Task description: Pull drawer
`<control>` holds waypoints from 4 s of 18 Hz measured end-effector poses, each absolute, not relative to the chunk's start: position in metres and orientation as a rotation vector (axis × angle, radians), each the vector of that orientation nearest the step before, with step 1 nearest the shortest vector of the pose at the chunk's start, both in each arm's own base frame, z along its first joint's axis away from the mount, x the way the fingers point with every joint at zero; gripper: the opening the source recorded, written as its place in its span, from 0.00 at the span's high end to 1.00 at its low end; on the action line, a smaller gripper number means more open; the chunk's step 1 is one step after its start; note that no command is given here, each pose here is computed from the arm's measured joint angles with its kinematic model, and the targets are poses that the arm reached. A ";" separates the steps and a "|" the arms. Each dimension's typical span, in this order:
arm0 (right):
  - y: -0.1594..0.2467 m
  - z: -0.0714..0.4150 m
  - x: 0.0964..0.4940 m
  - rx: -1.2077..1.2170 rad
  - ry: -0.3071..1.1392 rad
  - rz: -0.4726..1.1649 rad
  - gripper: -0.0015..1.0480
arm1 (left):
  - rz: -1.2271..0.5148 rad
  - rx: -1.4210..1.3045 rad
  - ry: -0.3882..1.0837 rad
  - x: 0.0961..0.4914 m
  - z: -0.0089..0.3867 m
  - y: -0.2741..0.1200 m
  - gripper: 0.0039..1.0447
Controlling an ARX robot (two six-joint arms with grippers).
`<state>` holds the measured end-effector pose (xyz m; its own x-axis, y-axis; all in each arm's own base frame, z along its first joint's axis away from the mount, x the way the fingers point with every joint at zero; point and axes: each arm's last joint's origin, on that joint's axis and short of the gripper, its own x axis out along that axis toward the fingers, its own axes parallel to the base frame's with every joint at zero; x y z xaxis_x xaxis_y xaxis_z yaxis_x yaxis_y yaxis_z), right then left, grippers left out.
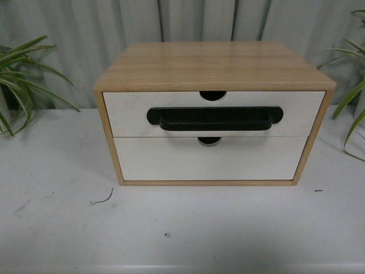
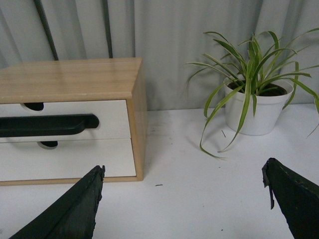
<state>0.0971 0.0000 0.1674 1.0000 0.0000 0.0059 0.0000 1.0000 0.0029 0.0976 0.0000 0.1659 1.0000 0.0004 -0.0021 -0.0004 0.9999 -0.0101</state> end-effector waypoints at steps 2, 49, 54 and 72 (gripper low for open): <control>0.000 0.167 0.097 0.003 -0.006 0.000 0.06 | 0.000 -0.010 0.002 0.098 0.166 0.000 0.06; 0.073 0.210 0.348 -1.470 0.072 1.069 0.06 | -1.036 0.853 0.475 0.326 0.233 -0.162 0.06; 0.095 0.197 0.347 -1.451 0.112 1.172 0.06 | -1.060 0.866 0.515 0.336 0.213 -0.175 0.06; 0.105 0.163 0.364 -1.390 0.258 1.145 0.06 | -1.066 0.889 0.520 0.354 0.180 -0.198 0.06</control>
<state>0.3642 0.1054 0.1625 0.4814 0.4755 -0.7363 -0.7449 -0.2207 -0.6296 0.3536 -0.1975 0.1798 0.4162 -0.5249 -0.7424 0.9082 0.2006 0.3673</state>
